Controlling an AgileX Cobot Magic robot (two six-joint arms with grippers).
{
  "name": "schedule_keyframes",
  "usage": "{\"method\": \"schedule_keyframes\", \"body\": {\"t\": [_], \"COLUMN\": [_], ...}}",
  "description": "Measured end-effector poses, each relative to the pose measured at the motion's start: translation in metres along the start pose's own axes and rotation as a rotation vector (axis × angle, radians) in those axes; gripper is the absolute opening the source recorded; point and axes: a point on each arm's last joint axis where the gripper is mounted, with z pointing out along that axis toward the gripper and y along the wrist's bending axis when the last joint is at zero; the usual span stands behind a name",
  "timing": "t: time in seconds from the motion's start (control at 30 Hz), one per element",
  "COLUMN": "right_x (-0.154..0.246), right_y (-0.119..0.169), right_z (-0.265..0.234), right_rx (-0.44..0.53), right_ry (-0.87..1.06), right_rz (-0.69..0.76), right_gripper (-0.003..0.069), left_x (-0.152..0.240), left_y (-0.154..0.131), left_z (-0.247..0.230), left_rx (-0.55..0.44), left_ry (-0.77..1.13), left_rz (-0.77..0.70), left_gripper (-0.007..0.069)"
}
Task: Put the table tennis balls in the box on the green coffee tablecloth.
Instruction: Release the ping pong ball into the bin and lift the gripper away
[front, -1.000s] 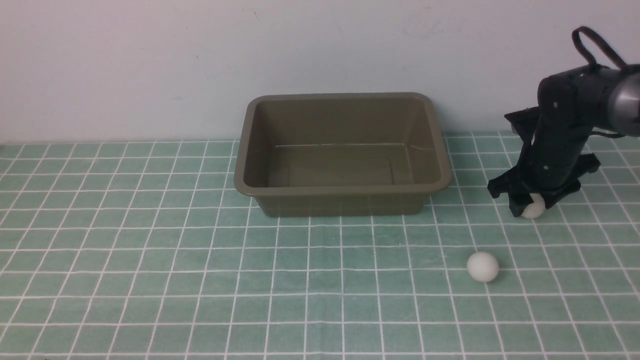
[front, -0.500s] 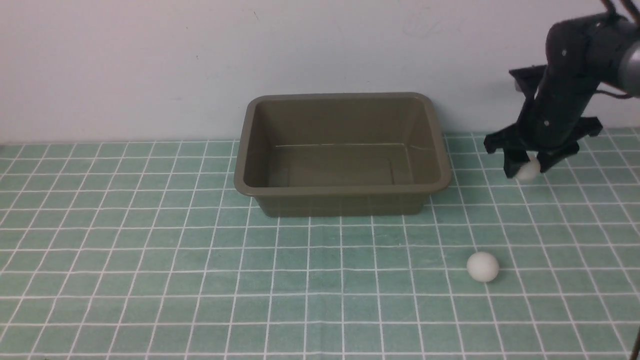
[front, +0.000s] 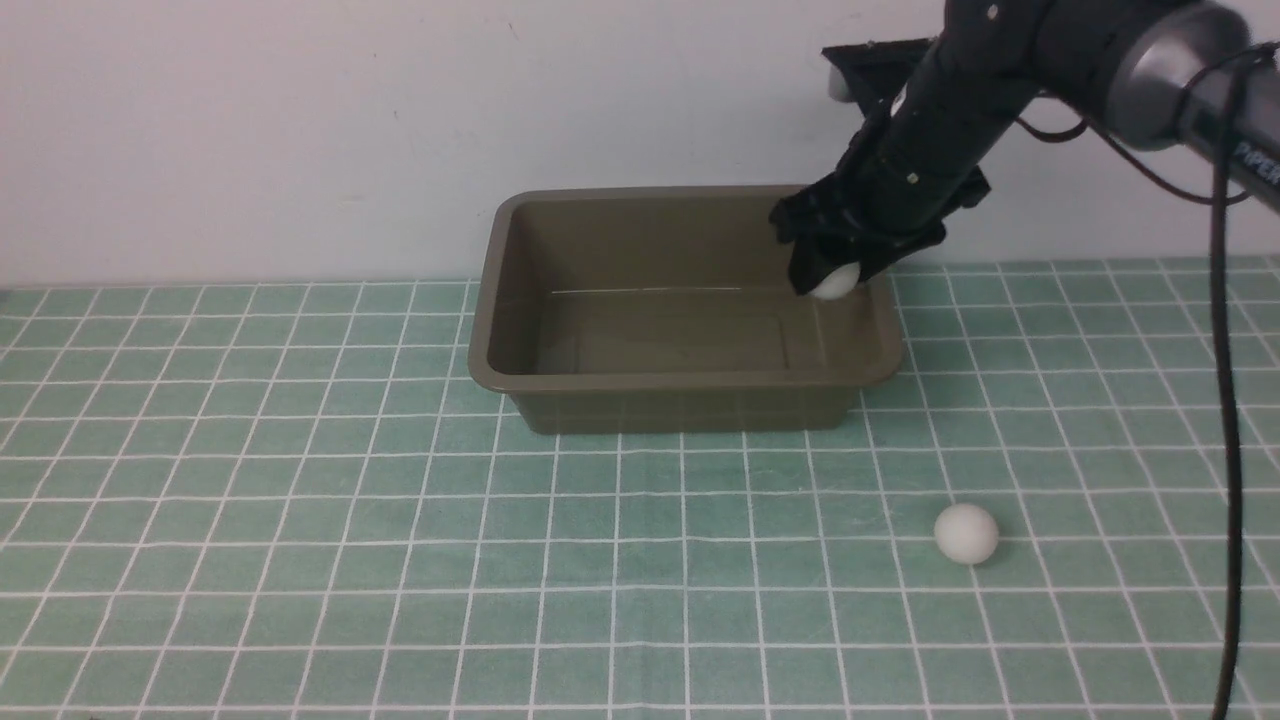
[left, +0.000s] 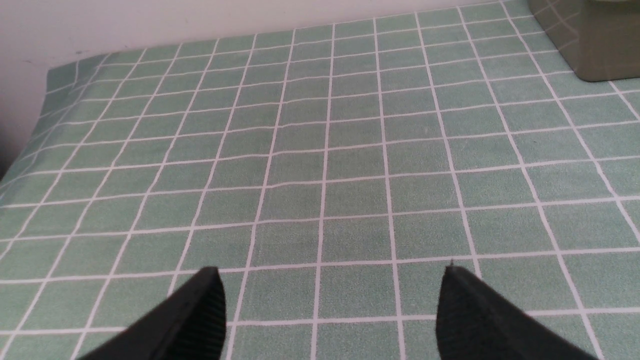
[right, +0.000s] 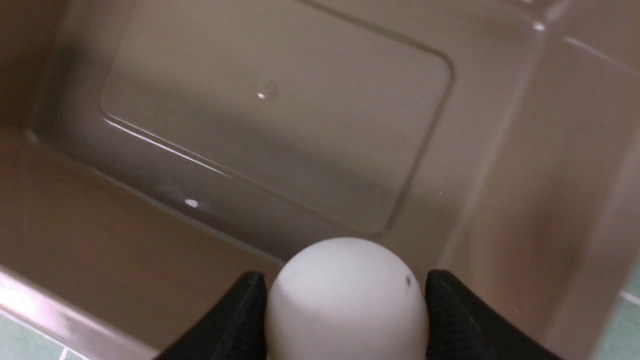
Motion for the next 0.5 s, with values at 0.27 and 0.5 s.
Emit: {"method": "schedule_keyframes", "body": {"t": [0.27, 0.5], "right_x": [-0.001, -0.004], "right_y": [-0.003, -0.003], "right_z": [0.019, 0.021], "right_rx": [0.009, 0.008], "right_ry": [-0.009, -0.051], "right_rz": [-0.007, -0.010], "right_gripper": [0.0367, 0.0367], "left_x": [0.000, 0.000], "left_y": [0.000, 0.000], "left_z": [0.000, 0.000], "left_rx": [0.000, 0.000], "left_ry": [0.000, 0.000], "left_rz": [0.000, 0.000], "left_gripper": [0.0510, 0.0510]}}
